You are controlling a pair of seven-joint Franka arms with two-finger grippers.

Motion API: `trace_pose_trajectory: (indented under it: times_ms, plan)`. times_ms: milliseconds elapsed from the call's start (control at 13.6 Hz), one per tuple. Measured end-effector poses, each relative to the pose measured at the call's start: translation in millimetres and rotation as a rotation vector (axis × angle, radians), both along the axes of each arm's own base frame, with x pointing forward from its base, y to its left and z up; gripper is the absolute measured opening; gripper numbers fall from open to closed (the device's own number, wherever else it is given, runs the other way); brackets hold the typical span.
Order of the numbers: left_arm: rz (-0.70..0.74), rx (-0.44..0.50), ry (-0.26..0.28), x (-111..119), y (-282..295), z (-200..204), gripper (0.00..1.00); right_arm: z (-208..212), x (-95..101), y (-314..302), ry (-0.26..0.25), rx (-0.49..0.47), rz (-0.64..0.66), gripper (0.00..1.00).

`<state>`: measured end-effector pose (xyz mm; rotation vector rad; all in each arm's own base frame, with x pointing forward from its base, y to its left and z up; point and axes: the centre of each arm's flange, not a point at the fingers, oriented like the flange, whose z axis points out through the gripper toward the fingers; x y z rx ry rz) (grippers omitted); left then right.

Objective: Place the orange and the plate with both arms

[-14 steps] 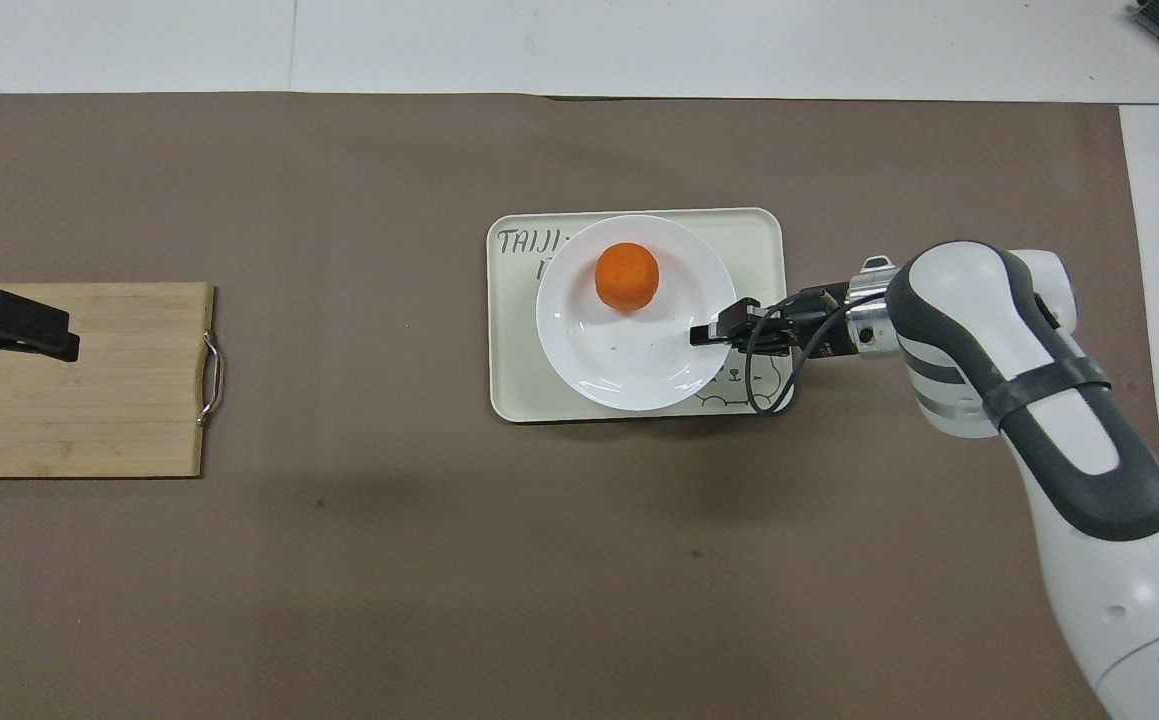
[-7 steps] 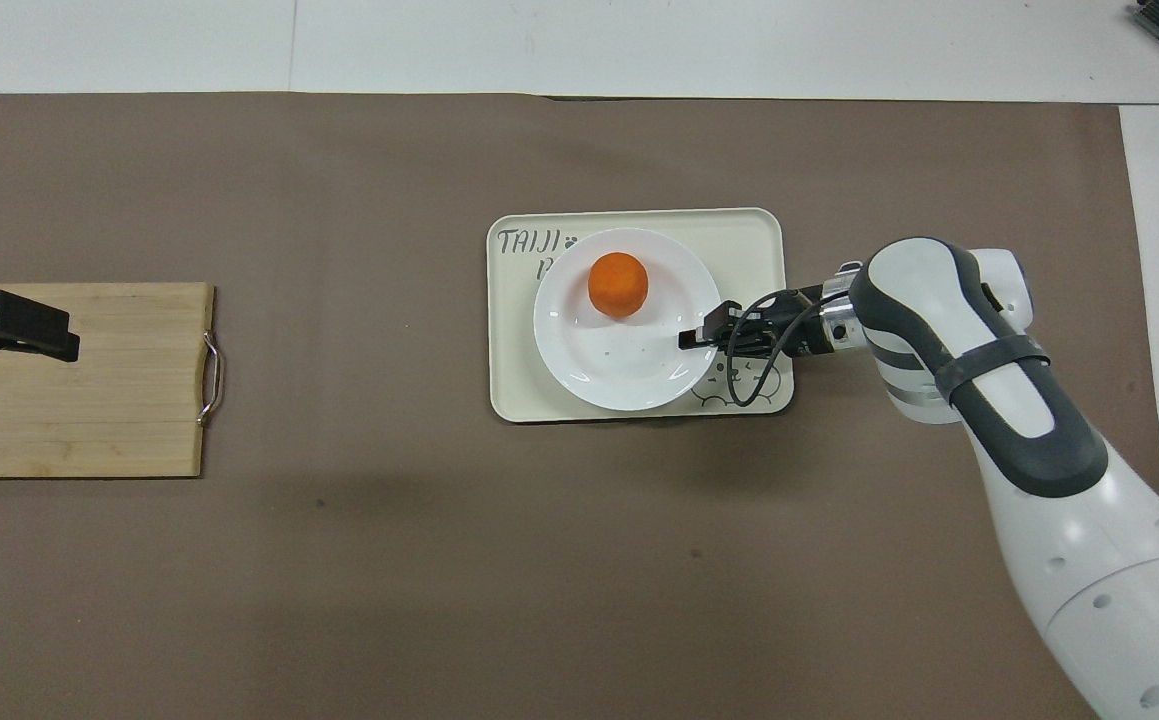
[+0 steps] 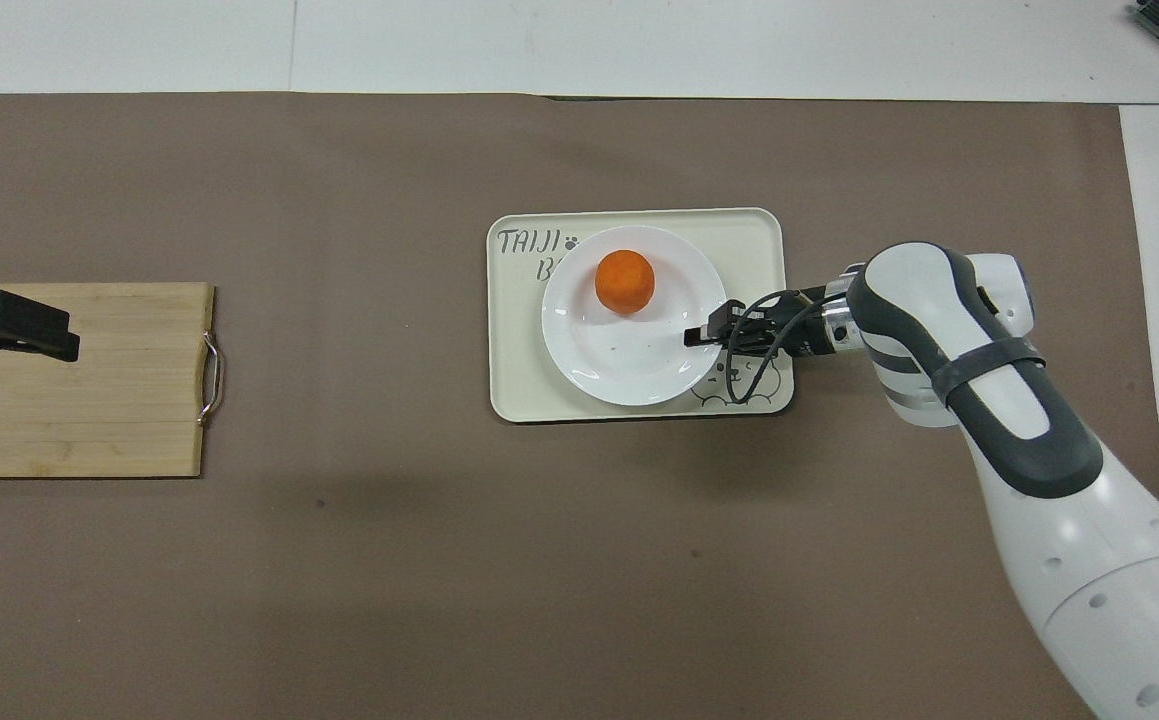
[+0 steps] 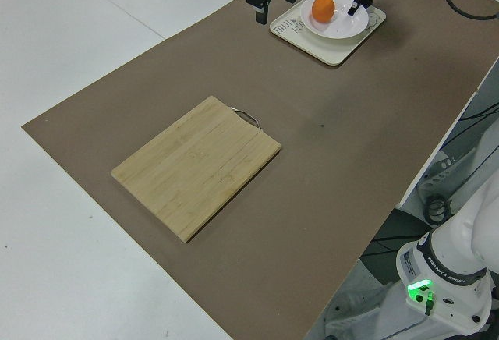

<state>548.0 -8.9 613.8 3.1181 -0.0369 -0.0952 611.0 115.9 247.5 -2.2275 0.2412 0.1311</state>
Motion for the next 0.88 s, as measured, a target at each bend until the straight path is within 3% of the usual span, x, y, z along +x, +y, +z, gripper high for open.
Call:
trace_pose_trajectory:
  times_ms: [221,589,884]
  plan:
    - [0.0,0.0,0.0,0.0,0.0,0.0,1.0,-0.2,-0.7,0.2,-0.004,-0.026,0.024,0.44]
    - [0.0,0.0,0.0,0.0,0.0,0.0,1.0,57.1,14.9,-23.3,-0.108,-0.232,0.143,0.99]
    - [0.0,0.0,0.0,0.0,0.0,0.0,1.0,129.4,14.1,-56.8,-0.192,-0.47,0.218,1.0]
